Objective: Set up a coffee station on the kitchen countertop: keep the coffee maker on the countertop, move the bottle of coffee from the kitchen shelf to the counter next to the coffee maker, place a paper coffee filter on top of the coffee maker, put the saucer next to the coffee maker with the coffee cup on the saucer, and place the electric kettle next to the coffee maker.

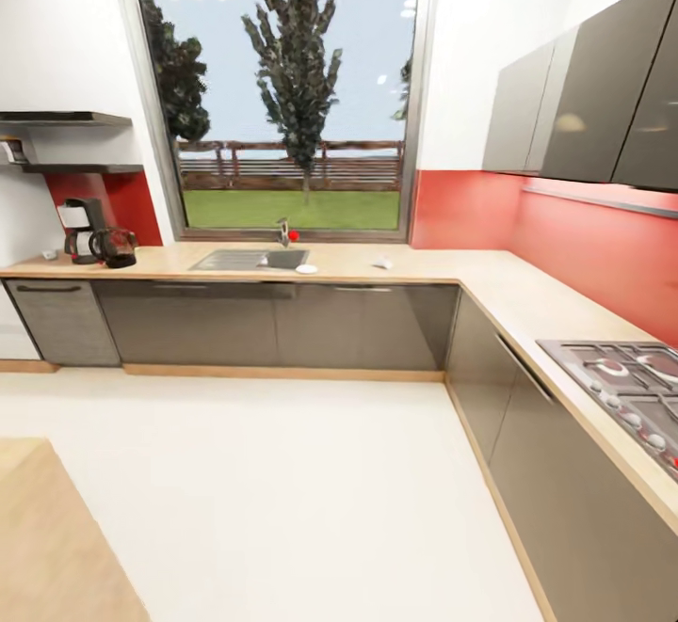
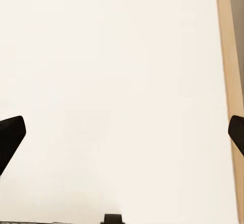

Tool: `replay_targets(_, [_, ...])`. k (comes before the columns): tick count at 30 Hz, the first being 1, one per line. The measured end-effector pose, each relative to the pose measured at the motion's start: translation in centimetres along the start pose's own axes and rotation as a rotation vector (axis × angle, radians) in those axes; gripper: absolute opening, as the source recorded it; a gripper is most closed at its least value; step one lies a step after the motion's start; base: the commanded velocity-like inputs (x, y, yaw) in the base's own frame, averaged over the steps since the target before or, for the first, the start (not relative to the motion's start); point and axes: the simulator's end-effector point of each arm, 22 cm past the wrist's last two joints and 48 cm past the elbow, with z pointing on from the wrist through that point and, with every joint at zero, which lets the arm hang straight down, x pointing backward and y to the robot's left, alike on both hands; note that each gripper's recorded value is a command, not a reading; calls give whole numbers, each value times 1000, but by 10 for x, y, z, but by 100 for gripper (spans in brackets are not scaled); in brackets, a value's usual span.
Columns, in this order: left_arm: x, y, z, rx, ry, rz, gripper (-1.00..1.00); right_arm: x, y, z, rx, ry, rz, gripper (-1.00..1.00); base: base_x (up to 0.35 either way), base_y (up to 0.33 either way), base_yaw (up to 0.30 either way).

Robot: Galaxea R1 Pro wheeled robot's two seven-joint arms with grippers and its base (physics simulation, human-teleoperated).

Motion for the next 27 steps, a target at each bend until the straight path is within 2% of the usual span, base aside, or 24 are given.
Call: replay_targets(27, [0,1,0,-2,0,0,100,0,0,0,0,0,0,100,335,0,0])
